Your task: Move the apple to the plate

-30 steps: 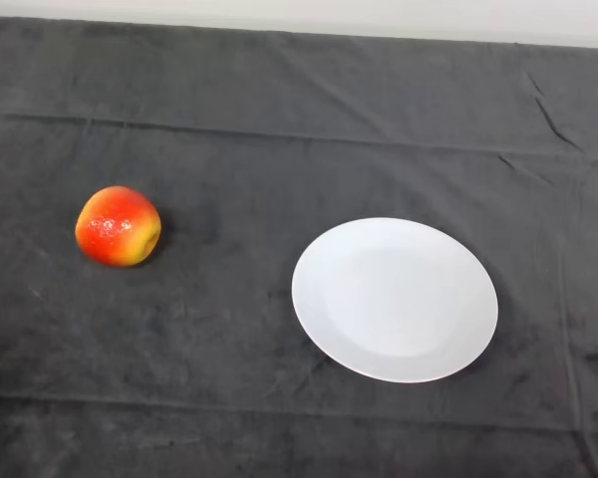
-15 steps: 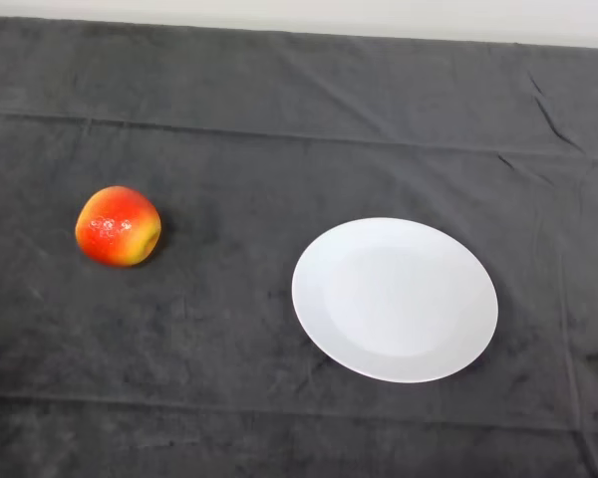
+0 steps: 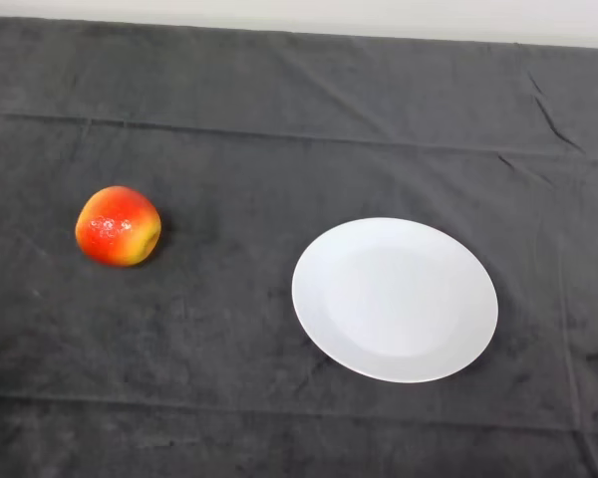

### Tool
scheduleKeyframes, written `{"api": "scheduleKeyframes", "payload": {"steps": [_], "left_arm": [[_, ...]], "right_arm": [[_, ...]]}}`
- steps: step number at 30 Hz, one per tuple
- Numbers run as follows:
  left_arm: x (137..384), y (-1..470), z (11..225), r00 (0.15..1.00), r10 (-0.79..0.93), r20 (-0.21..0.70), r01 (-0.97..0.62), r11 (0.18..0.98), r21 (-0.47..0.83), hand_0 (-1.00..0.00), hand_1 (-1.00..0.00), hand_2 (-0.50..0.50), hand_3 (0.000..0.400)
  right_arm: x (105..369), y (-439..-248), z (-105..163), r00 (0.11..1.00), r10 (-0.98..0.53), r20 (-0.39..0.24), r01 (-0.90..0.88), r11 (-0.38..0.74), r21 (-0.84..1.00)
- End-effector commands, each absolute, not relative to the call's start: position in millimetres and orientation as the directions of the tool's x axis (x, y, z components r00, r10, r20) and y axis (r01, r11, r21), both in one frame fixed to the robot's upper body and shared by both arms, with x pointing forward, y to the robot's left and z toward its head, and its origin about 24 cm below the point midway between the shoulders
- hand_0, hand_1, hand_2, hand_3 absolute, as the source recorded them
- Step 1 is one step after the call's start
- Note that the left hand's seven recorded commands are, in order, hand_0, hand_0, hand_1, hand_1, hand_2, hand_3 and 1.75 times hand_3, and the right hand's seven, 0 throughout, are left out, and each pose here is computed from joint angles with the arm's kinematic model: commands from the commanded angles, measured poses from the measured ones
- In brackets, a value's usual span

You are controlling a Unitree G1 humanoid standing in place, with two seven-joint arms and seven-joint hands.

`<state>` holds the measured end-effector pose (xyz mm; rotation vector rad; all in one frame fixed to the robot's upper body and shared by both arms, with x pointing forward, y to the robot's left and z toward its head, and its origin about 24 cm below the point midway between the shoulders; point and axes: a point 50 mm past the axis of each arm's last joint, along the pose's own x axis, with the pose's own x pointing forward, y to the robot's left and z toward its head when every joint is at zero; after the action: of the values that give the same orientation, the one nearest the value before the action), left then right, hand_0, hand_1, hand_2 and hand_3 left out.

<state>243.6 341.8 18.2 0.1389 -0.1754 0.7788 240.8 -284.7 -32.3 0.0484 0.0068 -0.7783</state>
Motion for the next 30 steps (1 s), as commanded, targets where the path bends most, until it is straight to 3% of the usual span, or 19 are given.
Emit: {"api": "scheduleKeyframes", "payload": {"steps": [1,15,30], "left_arm": [[256.7,338.0,40.0,0.715,0.627,0.31,-0.674,0.735,0.067,0.0,0.0,0.0,0.0],[273.8,313.5,73.5,0.778,0.463,0.425,-0.572,0.801,0.175,0.0,0.0,0.0,0.0],[305.4,264.3,94.0,0.851,0.29,0.438,-0.435,0.857,0.277,0.0,0.0,0.0,0.0]], "right_arm": [[194.8,-259.3,-83.5,0.665,-0.683,-0.302,0.711,0.703,-0.024],[194.9,-259.4,-83.5,0.665,-0.683,-0.302,0.711,0.703,-0.024],[195.0,-259.6,-83.6,0.665,-0.683,-0.302,0.711,0.703,-0.025]]}}
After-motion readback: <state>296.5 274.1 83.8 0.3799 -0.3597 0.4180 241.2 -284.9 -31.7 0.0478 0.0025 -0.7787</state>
